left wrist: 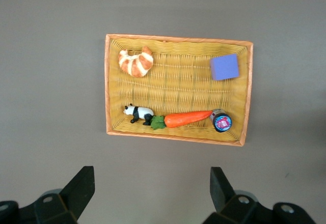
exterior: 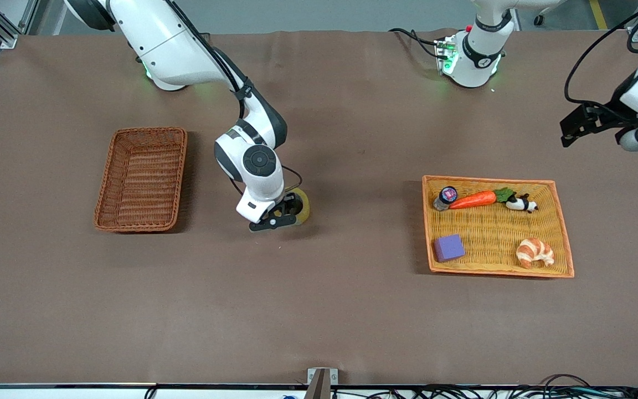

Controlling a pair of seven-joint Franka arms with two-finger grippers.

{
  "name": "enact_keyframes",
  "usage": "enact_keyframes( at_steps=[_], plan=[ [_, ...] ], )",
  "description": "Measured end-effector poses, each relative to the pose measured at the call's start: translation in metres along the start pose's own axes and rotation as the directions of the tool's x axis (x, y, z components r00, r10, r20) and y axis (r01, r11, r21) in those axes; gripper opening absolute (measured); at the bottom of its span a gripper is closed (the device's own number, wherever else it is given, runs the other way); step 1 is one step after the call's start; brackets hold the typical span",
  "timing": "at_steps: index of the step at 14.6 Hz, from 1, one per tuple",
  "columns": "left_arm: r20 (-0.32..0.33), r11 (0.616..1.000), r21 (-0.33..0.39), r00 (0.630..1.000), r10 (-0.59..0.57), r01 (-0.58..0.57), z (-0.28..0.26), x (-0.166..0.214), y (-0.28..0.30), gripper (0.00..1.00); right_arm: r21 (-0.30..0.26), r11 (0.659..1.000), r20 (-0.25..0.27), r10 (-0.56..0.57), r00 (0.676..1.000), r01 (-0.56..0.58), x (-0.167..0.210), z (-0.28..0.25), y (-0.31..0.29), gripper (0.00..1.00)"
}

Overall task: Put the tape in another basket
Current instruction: 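Lower the right gripper onto the tape rim and close it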

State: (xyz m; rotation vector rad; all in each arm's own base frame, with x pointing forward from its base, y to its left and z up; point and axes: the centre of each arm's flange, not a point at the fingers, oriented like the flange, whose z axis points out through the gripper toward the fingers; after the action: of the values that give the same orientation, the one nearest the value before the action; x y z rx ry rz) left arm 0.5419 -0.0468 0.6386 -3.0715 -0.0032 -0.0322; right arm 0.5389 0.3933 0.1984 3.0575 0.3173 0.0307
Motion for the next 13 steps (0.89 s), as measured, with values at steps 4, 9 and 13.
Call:
enact_keyframes(
  at_steps=[4, 9, 13],
  plan=[
    [-0.018, 1.000, -0.010, 1.000, 0.000, 0.000, -0.005, 0.001, -0.002, 1.00, 0.002, 1.000, -0.002, 0.000, 1.000, 0.000, 0.000, 0.002, -0.001, 0.50],
    [-0.045, 1.000, -0.019, 0.999, -0.003, 0.003, -0.017, 0.000, -0.002, 1.00, 0.002, 0.999, -0.002, 0.046, 0.999, -0.046, 0.000, 0.001, -0.001, 0.22],
    [-0.031, 1.000, -0.018, 1.000, -0.002, 0.002, -0.013, 0.001, -0.002, 1.00, -0.018, 0.993, 0.014, 0.115, 0.993, -0.115, 0.006, -0.003, 0.009, 0.22]
  ],
)
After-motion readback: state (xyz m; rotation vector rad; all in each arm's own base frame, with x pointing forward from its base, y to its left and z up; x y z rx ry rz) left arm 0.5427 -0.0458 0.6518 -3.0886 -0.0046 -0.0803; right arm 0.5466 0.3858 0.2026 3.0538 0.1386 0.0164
